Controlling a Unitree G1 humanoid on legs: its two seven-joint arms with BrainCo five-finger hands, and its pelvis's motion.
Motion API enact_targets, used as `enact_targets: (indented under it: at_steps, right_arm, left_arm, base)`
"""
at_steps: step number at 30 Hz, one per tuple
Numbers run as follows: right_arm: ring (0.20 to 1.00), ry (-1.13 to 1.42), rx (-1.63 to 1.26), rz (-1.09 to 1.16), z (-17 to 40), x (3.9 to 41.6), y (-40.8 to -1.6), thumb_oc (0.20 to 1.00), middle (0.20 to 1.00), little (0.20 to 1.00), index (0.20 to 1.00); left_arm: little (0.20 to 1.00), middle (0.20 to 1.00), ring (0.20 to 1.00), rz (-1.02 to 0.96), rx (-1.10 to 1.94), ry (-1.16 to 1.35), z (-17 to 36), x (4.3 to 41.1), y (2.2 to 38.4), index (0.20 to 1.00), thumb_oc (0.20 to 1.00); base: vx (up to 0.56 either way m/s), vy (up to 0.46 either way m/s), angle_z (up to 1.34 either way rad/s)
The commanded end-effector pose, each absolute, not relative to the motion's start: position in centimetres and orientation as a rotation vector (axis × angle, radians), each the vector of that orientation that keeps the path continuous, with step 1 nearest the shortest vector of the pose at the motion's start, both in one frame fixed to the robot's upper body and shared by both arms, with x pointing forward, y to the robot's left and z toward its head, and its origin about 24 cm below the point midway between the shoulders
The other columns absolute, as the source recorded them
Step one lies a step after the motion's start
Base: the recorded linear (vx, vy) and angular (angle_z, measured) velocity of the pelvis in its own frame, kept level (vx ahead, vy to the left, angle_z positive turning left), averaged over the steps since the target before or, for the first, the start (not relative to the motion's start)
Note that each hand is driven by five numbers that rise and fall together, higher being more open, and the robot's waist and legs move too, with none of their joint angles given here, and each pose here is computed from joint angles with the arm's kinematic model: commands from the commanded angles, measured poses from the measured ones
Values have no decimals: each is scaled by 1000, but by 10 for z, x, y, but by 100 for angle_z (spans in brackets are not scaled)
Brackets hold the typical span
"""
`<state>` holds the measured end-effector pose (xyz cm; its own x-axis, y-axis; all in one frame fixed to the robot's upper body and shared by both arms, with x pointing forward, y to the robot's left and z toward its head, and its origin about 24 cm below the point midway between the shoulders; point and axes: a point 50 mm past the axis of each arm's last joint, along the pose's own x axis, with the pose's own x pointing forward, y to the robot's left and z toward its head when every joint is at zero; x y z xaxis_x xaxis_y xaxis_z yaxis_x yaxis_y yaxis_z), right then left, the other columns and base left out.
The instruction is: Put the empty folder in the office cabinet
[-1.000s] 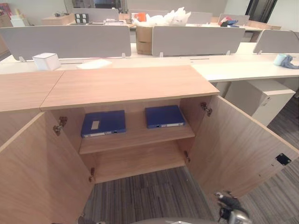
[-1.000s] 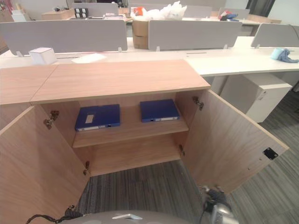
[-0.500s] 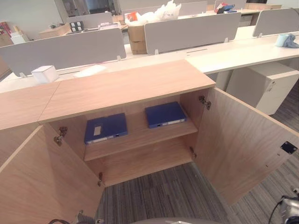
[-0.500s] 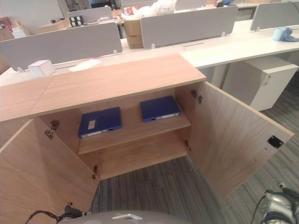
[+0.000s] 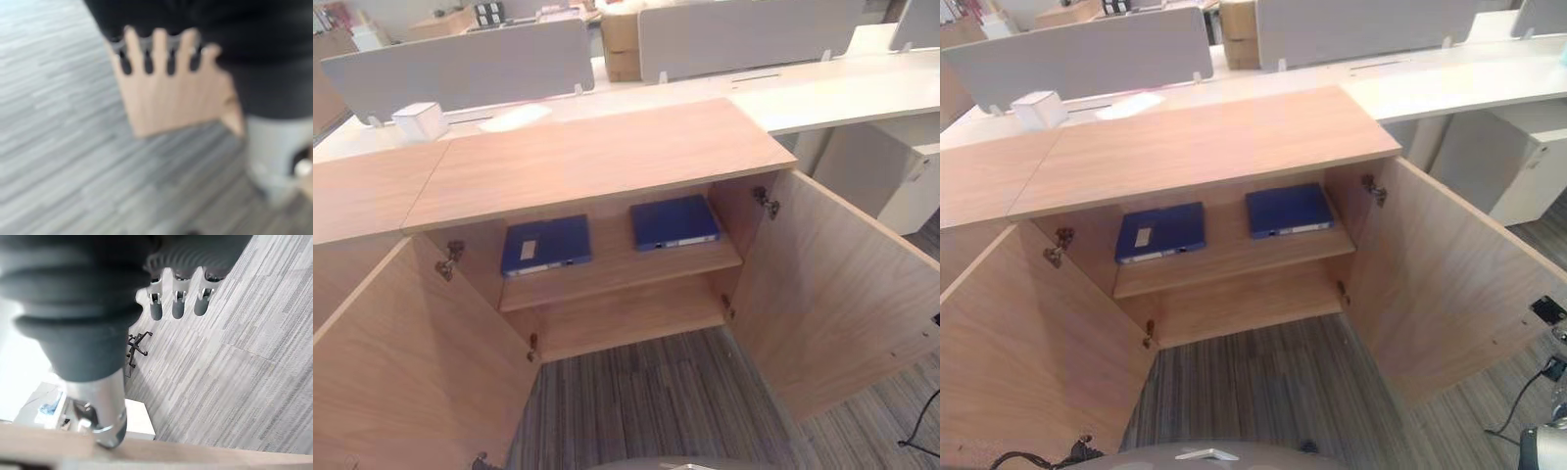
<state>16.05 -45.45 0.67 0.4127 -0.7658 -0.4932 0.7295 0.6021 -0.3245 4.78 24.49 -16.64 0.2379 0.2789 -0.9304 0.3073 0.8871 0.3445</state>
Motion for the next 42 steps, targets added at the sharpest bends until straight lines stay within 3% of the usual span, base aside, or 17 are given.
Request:
enact_targets:
  at_steps: [1,17,28,29,30,31,35,42]
  right_arm:
    - [1000,606,-22,-769,12,194,-440,1000,1000,1000,1000]
    - [1000,682,-64,-560,-15,214,-401,1000,1000,1000,1000]
    - [1000,666,-41,-543,-18,215,-396,1000,1000,1000,1000]
    - [1000,565,-24,-213,-15,249,-343,1000,1000,1000,1000]
    - [1000,510,-15,77,-10,258,-298,1000,1000,1000,1000]
    - [1000,510,-15,77,-10,258,-298,1000,1000,1000,1000]
    - [1000,477,-19,500,-2,249,-233,1000,1000,1000,1000]
    - [1000,407,190,798,3,224,-160,1000,1000,1000,1000]
  left_arm:
    - [1000,1000,1000,-22,586,1324,-160,63,263,1000,1000]
    - [1000,1000,1000,-61,566,1335,-163,62,253,1000,1000]
    - [1000,1000,1000,-53,559,1335,-163,61,254,1000,1000]
    - [1000,1000,1000,-50,553,1316,-162,66,255,1000,1000]
    - [1000,1000,1000,-63,548,1302,-161,70,255,1000,1000]
    - [1000,1000,1000,-63,548,1302,-161,70,255,1000,1000]
    - [1000,1000,1000,-93,557,1284,-160,74,254,1000,1000]
    - [1000,1000,1000,-94,577,1278,-161,69,254,1000,1000]
  base:
    - [0,0,0]
    - [-4,-10,3]
    - [-3,1,0]
    - [-47,20,-1]
    - [-41,17,-2]
    - [-16,14,-21]
    - [-2,13,-34]
    - [8,6,7]
